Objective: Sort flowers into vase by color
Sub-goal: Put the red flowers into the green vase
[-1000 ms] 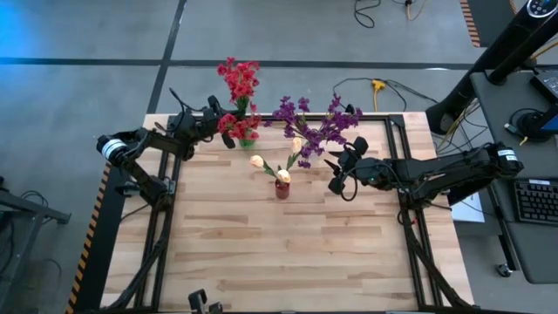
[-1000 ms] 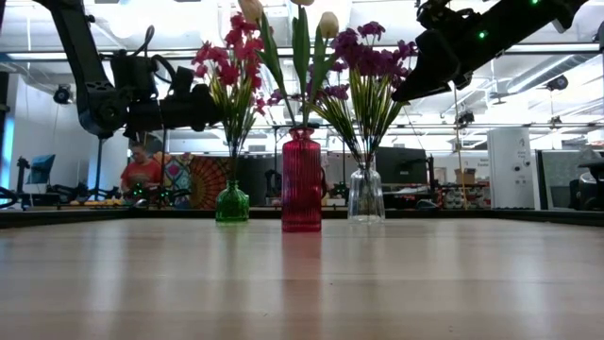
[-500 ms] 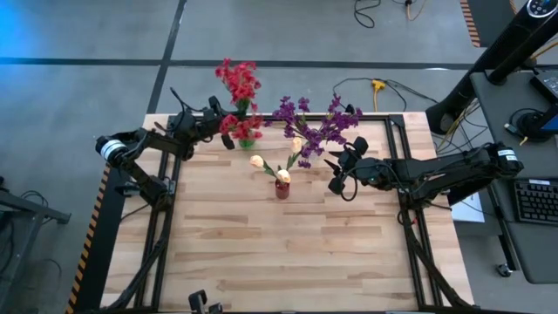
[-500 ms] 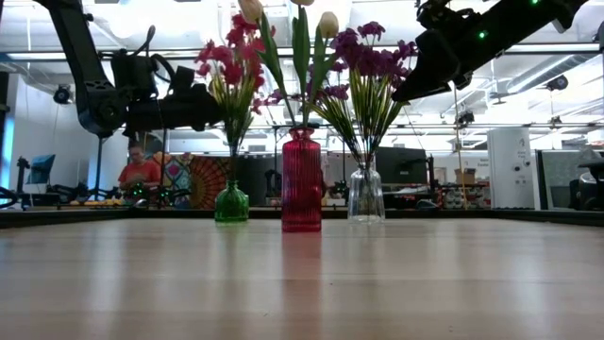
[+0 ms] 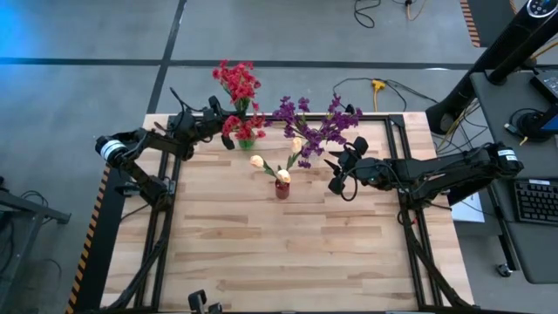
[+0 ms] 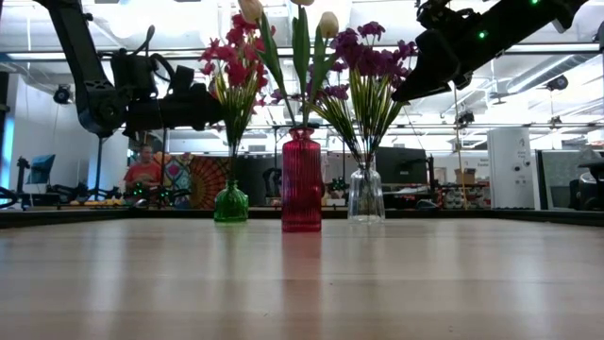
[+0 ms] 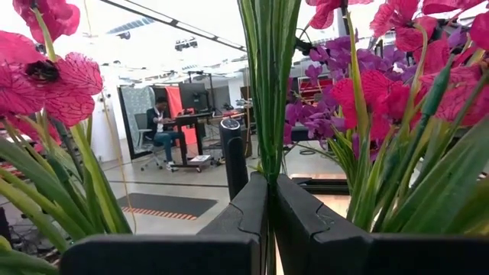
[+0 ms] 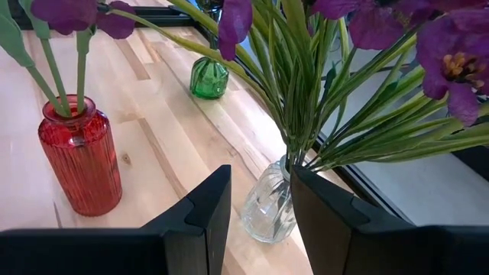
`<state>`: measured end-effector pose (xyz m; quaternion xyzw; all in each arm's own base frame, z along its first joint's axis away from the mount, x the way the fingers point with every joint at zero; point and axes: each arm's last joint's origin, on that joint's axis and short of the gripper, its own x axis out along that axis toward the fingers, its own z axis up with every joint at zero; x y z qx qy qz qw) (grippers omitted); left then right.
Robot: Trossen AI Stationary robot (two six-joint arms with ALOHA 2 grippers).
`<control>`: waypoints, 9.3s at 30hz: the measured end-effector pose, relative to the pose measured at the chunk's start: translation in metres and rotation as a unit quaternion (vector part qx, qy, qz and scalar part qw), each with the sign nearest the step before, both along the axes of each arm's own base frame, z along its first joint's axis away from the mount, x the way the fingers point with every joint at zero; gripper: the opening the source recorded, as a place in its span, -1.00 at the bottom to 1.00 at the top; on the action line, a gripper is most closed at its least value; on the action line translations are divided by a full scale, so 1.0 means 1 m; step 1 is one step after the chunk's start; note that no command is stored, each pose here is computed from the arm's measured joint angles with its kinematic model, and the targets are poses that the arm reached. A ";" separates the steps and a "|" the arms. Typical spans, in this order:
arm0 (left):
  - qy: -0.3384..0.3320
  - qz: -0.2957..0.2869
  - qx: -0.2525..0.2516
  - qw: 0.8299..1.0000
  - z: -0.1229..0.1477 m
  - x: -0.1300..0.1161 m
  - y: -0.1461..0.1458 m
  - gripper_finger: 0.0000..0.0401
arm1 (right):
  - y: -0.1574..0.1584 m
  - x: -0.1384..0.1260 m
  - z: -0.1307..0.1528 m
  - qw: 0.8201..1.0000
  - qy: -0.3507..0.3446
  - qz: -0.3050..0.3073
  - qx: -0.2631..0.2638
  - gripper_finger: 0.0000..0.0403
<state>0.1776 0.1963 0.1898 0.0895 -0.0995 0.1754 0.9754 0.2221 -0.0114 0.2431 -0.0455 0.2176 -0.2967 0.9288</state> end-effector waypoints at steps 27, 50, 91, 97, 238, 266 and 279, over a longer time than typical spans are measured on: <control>-0.014 0.027 0.012 0.999 0.008 -0.011 -0.006 -1.00 | 0.000 0.000 0.000 1.000 0.000 0.000 0.000 -0.37; -0.078 0.027 -0.002 0.997 0.016 -0.020 -0.007 -1.00 | 0.000 0.000 0.000 1.000 0.002 0.001 -0.003 -0.37; -0.039 0.032 -0.005 0.999 -0.004 -0.007 0.004 -1.00 | -0.001 0.000 0.000 1.000 0.006 -0.008 -0.013 -0.37; -0.039 0.032 -0.004 0.999 -0.004 -0.007 0.004 -1.00 | -0.001 0.000 0.000 1.000 0.006 -0.008 -0.013 -0.37; 0.040 0.026 -0.049 0.998 -0.022 -0.005 0.006 -0.45 | -0.001 0.000 0.000 1.000 0.007 -0.006 -0.013 -0.37; 0.088 0.033 -0.057 0.994 -0.034 -0.008 0.006 -0.38 | -0.001 0.000 0.000 1.000 0.007 -0.006 -0.013 -0.37; 0.104 0.034 -0.055 0.993 -0.042 -0.015 -0.003 0.01 | -0.001 0.000 0.000 1.000 0.007 -0.006 -0.013 -0.37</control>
